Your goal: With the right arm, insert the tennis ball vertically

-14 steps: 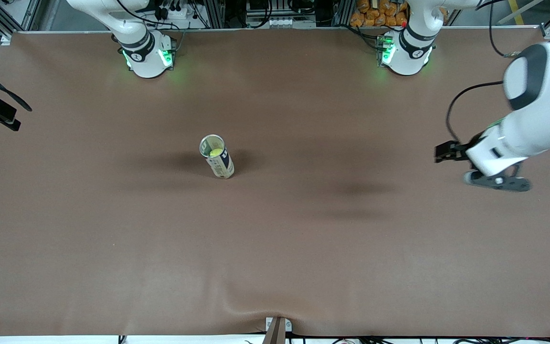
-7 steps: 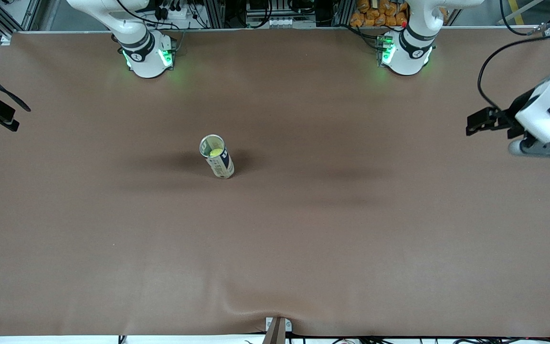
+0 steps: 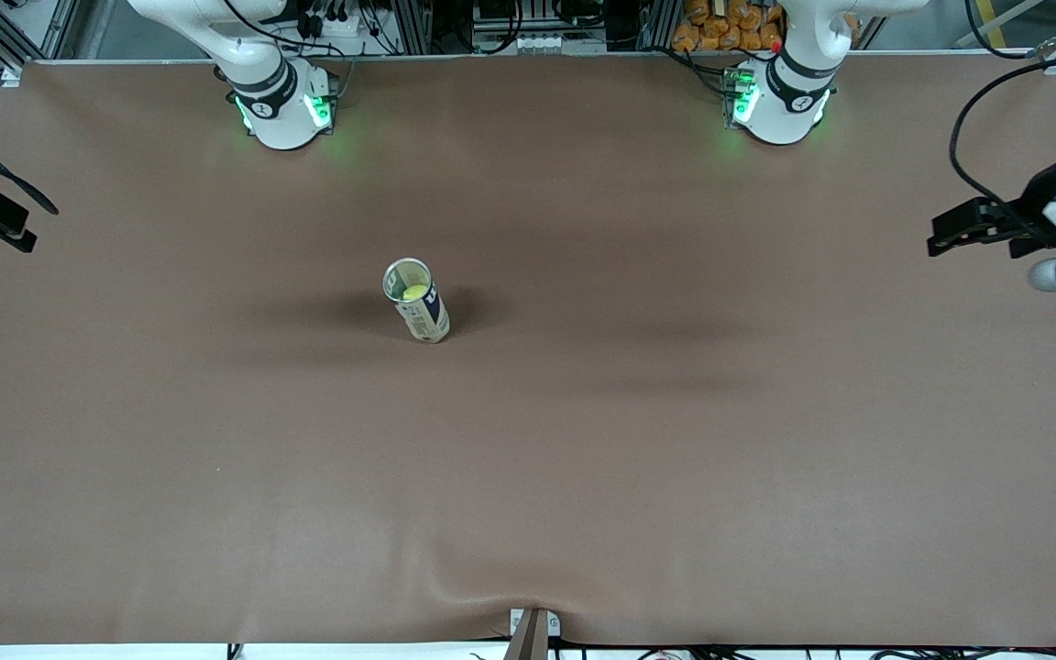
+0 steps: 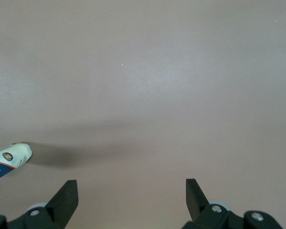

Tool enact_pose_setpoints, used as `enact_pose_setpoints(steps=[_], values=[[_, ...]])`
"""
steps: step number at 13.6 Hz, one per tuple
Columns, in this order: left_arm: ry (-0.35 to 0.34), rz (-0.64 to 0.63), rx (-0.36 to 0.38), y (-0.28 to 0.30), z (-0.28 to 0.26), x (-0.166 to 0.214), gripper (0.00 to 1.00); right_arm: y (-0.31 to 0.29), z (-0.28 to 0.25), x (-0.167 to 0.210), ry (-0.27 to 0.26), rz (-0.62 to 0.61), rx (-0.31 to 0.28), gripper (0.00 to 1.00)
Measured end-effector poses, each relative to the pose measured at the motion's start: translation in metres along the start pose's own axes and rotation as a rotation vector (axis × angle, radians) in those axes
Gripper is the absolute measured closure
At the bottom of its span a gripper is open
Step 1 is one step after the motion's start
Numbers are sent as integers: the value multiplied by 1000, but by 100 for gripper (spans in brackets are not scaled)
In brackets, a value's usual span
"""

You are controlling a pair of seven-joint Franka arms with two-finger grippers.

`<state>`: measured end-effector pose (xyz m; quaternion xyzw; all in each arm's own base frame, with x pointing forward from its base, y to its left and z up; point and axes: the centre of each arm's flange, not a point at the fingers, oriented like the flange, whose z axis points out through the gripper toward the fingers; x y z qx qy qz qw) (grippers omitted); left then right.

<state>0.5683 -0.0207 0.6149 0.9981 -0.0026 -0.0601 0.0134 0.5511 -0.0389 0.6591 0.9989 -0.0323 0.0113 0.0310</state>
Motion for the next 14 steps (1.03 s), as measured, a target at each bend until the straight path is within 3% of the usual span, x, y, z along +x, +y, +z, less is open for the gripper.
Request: enact_pose_setpoints(steps=[3, 9, 14], values=[[-33, 0, -3, -2, -7, -10, 0, 0, 1, 0, -1, 0, 0, 0], [0, 5, 2, 0, -57, -59, 0, 0, 1, 1, -2, 1, 0, 0], [0, -2, 32, -3, -57, -61, 0, 0, 1, 1, -2, 0, 0, 0]])
